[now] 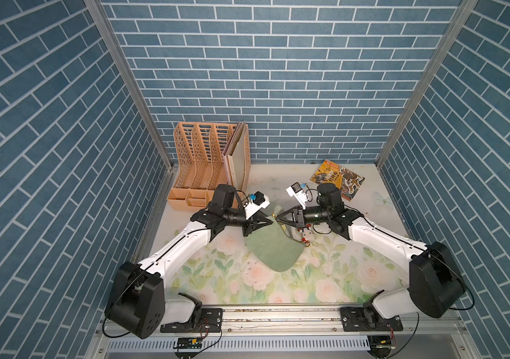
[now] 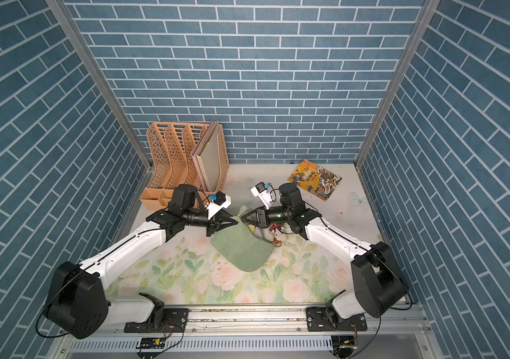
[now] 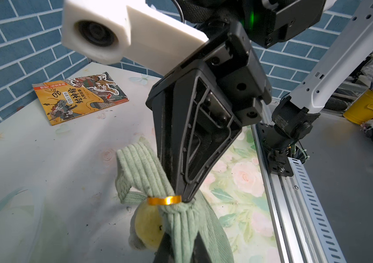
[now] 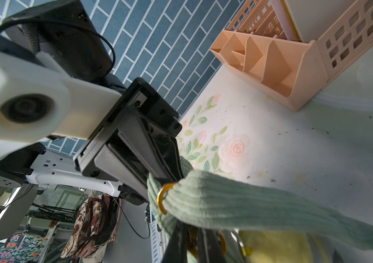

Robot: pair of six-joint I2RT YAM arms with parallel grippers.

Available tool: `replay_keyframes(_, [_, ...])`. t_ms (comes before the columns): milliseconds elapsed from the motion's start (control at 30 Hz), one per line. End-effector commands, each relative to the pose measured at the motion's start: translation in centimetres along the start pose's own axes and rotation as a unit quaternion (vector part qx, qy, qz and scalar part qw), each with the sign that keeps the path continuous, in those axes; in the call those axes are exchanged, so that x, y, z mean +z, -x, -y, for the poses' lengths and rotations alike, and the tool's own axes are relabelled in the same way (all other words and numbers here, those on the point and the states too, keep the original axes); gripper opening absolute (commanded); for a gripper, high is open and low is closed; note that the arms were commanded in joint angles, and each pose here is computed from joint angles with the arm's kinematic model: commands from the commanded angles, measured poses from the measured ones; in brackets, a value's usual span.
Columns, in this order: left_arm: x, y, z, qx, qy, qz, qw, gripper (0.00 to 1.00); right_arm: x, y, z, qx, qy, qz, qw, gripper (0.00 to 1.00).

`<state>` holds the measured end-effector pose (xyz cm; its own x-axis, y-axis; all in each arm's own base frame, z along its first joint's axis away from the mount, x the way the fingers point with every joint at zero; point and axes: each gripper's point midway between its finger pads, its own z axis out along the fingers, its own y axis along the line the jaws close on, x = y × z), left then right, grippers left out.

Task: Remove the decoration from the bag
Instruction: Remove the decoration item from the bag.

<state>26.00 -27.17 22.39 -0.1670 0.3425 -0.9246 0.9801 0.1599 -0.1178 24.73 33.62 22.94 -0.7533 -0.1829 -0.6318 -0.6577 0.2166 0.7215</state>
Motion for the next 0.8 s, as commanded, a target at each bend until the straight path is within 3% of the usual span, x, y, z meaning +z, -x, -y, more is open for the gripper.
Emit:
replay_keyframes(0, [0.3, 1.5, 1.8, 0.031, -0.030, 0.009, 0.999, 0.02, -0.3, 2.2, -0.3, -0.004, -0.035, 0.030, 0.999, 0.11])
replay_keyframes(367, [0.7, 1.4, 1.9, 0.036, -0.032, -0.004, 0.999, 0.02, -0.2, 2.7, 0.5, 0.003, -0.085, 0.036, 0.996, 0.07])
replay_keyframes(533, [1.6, -0.4, 0.6, 0.038, 0.009, -0.053, 0.998, 0.03, 0.0, 3.1, 1.7, 0.008, -0.119, 0.029, 0.992, 0.05])
replay_keyframes(767, [1.7, -0.8, -0.4, 0.050, 0.035, -0.069, 0.996, 0.04, 0.3, 3.4, 3.0, 0.020, -0.151, 0.017, 0.988, 0.04])
